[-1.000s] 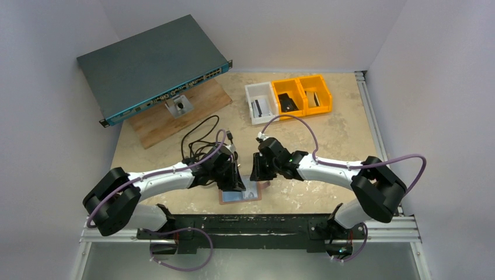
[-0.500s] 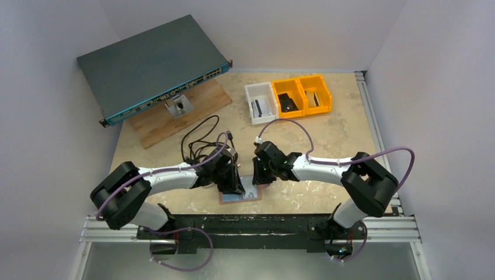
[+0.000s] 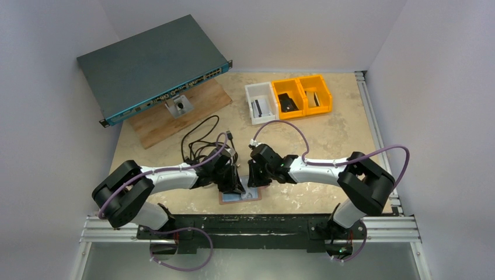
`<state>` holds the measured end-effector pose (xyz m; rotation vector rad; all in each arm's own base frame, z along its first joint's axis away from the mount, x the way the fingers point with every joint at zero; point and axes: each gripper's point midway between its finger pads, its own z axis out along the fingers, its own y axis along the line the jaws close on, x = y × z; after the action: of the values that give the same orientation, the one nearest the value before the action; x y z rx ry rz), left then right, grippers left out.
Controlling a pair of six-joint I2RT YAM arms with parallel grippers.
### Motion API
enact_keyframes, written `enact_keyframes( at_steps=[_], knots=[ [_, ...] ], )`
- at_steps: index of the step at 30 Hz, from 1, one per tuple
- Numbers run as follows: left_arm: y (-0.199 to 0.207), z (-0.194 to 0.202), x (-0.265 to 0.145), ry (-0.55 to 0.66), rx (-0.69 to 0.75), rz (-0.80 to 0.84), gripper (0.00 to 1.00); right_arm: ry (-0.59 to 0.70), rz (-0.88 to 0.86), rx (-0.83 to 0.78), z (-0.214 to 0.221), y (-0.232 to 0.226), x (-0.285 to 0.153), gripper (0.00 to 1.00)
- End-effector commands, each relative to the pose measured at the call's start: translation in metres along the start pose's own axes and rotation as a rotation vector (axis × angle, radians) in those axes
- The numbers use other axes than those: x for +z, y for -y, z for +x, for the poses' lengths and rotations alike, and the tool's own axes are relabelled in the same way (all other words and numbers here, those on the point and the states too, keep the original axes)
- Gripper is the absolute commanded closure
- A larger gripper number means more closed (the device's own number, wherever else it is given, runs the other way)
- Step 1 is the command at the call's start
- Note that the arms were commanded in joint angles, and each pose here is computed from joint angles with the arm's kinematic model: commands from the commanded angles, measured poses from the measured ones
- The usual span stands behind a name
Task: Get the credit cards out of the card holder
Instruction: Remove the credit card from the card holder.
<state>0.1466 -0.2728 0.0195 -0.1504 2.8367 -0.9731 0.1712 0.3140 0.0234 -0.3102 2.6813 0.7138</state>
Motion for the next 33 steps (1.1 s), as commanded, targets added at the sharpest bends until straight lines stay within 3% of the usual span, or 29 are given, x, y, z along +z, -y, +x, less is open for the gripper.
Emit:
enact_keyframes(
  at_steps=[1,20,28,33],
  knots=[
    [-0.002,-0.005,-0.003,0.034,-0.014,0.018,0.80,-0.045,0.061,0.021,0.016,0.017,0.006,0.93],
    [0.015,-0.007,-0.008,0.028,-0.070,0.160,1.00,-0.051,0.064,0.053,0.022,0.027,0.006,0.93],
    [0.013,-0.009,-0.014,0.037,-0.073,0.146,1.00,0.007,0.110,0.046,0.005,0.032,-0.010,0.73],
    [0.009,-0.010,-0.017,0.042,-0.066,0.122,1.00,0.016,0.122,0.053,0.001,0.040,-0.011,0.67]
  ],
)
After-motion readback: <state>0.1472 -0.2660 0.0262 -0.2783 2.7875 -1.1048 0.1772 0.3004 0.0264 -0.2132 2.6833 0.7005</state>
